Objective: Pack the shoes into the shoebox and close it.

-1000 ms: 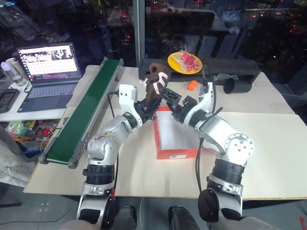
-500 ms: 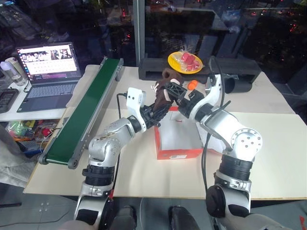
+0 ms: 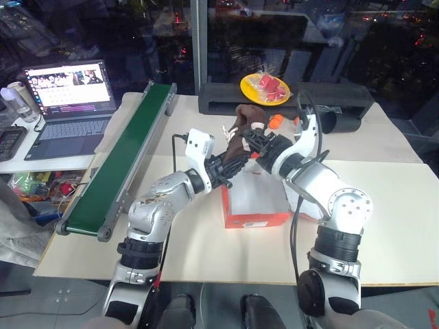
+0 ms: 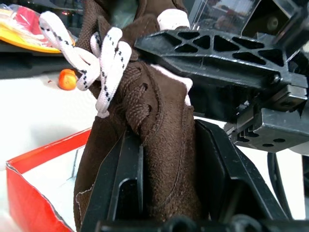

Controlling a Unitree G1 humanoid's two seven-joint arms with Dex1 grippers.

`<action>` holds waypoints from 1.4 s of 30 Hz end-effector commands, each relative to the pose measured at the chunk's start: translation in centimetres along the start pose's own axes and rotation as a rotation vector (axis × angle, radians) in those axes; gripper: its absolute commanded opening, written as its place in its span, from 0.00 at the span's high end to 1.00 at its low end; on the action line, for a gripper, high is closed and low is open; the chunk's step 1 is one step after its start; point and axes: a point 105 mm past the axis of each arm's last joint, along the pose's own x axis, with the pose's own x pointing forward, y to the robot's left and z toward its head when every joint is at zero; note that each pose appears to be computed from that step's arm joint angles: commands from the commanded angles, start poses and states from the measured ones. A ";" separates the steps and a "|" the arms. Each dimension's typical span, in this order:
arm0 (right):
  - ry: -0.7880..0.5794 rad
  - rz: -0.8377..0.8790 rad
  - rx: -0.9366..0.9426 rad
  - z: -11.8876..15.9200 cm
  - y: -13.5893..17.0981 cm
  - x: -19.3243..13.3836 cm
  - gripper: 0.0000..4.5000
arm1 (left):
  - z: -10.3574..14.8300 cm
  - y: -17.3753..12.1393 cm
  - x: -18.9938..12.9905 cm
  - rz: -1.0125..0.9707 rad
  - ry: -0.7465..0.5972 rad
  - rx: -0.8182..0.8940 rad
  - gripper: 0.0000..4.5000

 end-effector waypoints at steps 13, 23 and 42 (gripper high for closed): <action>-0.062 0.050 -0.005 0.8 1.9 -0.3 0.81 | 0.1 -1.1 0.3 -0.042 -0.009 0.050 0.53; -0.066 -0.198 -0.425 3.2 -2.1 -1.6 0.81 | -2.4 1.1 -3.0 -0.053 0.165 0.229 0.23; 0.366 -0.502 -0.371 1.2 -11.7 -3.0 0.81 | -4.5 1.3 -4.6 -0.079 0.259 0.283 0.23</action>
